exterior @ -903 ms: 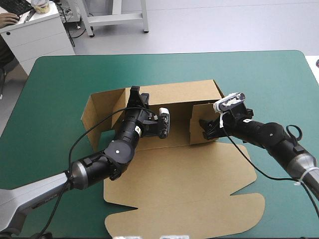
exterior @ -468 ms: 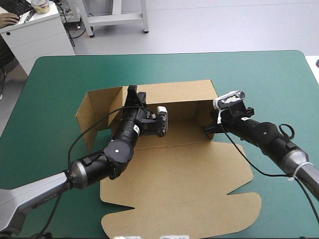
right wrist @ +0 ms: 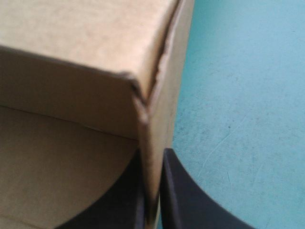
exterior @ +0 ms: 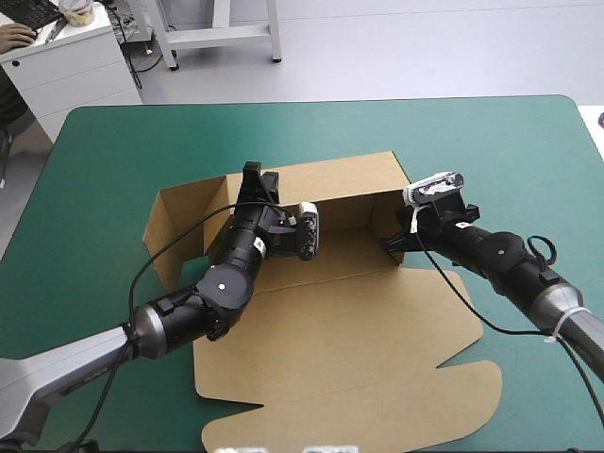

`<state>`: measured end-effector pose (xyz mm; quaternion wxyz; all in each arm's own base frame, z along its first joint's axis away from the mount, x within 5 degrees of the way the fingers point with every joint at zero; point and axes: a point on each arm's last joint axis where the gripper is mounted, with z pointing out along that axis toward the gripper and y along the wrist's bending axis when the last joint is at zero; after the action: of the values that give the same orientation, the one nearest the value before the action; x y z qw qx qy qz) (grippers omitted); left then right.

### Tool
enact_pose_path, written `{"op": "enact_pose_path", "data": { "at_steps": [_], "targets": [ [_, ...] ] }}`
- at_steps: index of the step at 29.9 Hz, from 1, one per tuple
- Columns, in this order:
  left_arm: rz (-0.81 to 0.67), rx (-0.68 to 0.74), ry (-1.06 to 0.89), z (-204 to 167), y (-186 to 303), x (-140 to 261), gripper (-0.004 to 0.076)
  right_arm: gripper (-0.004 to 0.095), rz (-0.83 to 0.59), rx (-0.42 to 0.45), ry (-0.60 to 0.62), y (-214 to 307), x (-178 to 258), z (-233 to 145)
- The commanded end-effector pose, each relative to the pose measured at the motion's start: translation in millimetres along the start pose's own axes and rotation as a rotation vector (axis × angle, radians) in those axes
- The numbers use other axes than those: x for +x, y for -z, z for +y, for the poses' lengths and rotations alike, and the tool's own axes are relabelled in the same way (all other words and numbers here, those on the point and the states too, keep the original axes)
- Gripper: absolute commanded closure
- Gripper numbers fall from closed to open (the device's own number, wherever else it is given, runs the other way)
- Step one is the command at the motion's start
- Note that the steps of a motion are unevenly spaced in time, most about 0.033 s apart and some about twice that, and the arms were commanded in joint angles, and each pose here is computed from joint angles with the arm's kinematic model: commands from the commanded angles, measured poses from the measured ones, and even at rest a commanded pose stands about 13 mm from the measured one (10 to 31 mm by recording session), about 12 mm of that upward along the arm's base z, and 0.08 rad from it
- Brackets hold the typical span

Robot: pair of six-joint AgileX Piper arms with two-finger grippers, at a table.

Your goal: Fold the box

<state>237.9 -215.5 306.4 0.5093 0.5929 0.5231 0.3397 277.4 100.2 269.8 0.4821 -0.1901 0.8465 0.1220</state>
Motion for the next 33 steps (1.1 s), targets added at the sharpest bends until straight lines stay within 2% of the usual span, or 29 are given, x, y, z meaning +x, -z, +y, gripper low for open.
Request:
{"op": "enact_pose_path", "data": {
  "at_steps": [1,3,6,19,23,24,26,29,30,33],
  "targets": [
    [-0.03,-0.112,-0.011,24.4,9.2,-3.0,0.0335,0.0927,-0.064,0.02,-0.001,8.9,-14.3,-0.2],
    [-0.031,-0.112,0.005,24.4,9.2,-3.0,0.0219,0.0926,-0.064,0.019,-0.011,8.9,-14.3,-0.2],
    [-0.034,-0.112,0.051,24.4,9.5,-3.4,0.0157,0.0927,-0.067,0.027,-0.045,8.5,-14.4,-1.1],
    [-0.041,-0.203,0.039,17.5,48.5,-42.6,0.0157,0.0927,-0.175,0.216,-0.049,7.1,-32.6,-19.4],
    [-0.054,-0.181,0.058,12.1,57.6,-51.0,0.0162,0.0927,-0.189,0.22,-0.048,-2.6,-43.6,-21.8],
    [-0.048,-0.164,0.074,9.9,59.4,-51.8,0.0181,0.0927,-0.187,0.219,-0.048,-4.9,-44.3,-22.0],
    [-0.02,-0.091,0.12,3.5,61.5,-51.8,0.0315,0.0927,-0.178,0.21,-0.048,-8.3,-44.2,-21.7],
    [0.02,0.056,0.095,-7.4,63.1,-50.3,0.073,0.0927,-0.176,0.209,-0.048,-8.7,-44.0,-21.6],
    [0.03,0.09,0.086,-8.8,63.6,-50.0,0.0708,0.0927,-0.176,0.209,-0.048,-8.7,-44.0,-21.6],
    [0.059,0.17,0.116,-4.4,60.9,-47.6,0.071,0.0928,-0.176,0.209,-0.048,-8.7,-44.0,-21.6]
  ]
}}
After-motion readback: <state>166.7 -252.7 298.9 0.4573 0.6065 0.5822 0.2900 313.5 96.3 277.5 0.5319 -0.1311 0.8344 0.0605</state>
